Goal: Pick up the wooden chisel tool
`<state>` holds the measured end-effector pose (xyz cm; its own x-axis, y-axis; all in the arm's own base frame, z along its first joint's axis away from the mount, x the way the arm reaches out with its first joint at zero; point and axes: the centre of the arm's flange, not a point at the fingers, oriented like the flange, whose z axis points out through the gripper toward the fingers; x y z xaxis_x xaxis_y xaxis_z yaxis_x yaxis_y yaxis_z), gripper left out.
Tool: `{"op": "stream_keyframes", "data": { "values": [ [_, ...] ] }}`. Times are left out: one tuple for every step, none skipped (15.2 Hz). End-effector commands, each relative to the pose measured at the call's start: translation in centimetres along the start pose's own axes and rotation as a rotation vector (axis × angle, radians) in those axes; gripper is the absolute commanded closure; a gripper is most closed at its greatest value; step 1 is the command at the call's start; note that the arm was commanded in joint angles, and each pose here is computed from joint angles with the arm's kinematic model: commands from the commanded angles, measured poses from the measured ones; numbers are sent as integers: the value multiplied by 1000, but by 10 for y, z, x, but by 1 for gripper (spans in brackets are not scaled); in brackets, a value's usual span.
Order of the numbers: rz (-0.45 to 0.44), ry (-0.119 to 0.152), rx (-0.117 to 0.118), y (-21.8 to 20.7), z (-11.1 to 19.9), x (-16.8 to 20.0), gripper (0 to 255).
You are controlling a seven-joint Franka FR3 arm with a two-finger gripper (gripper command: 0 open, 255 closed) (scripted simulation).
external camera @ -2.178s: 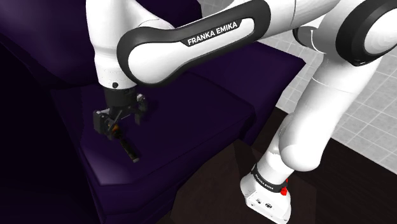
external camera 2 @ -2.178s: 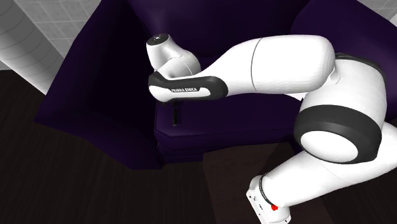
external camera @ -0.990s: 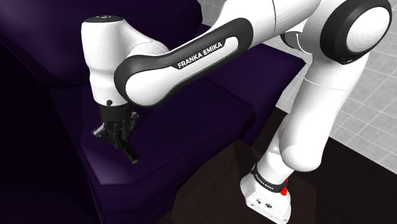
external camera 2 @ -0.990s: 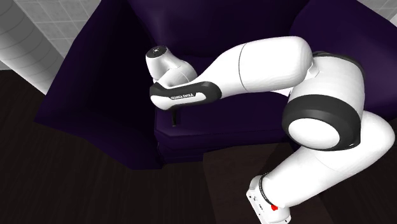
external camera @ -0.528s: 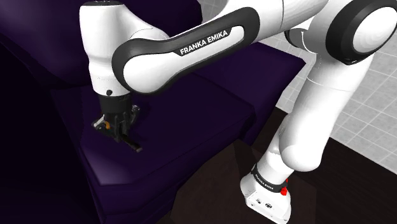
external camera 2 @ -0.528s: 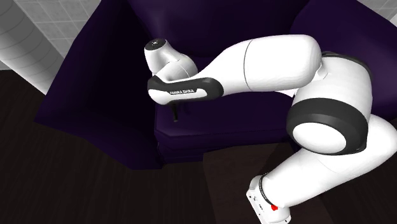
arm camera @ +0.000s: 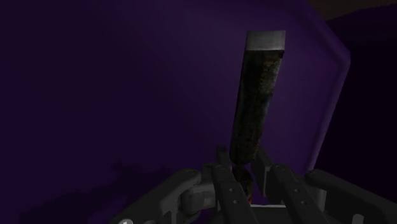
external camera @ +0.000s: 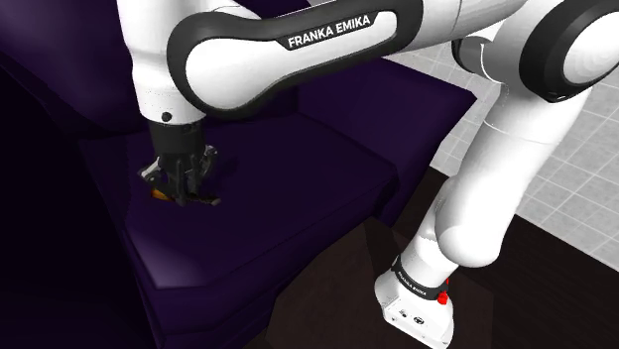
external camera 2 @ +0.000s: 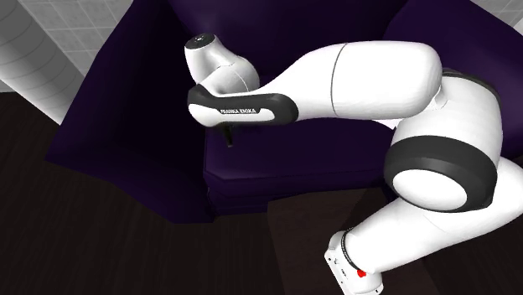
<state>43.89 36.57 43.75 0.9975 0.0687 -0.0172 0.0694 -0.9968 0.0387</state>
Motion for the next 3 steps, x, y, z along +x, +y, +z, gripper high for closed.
{"op": "stream_keyframes", "data": {
  "values": [
    [0,0,0,0,-11,-1,255],
    [0,0,0,0,-12,-1,255],
    [0,0,0,0,-12,-1,255]
  ]
}}
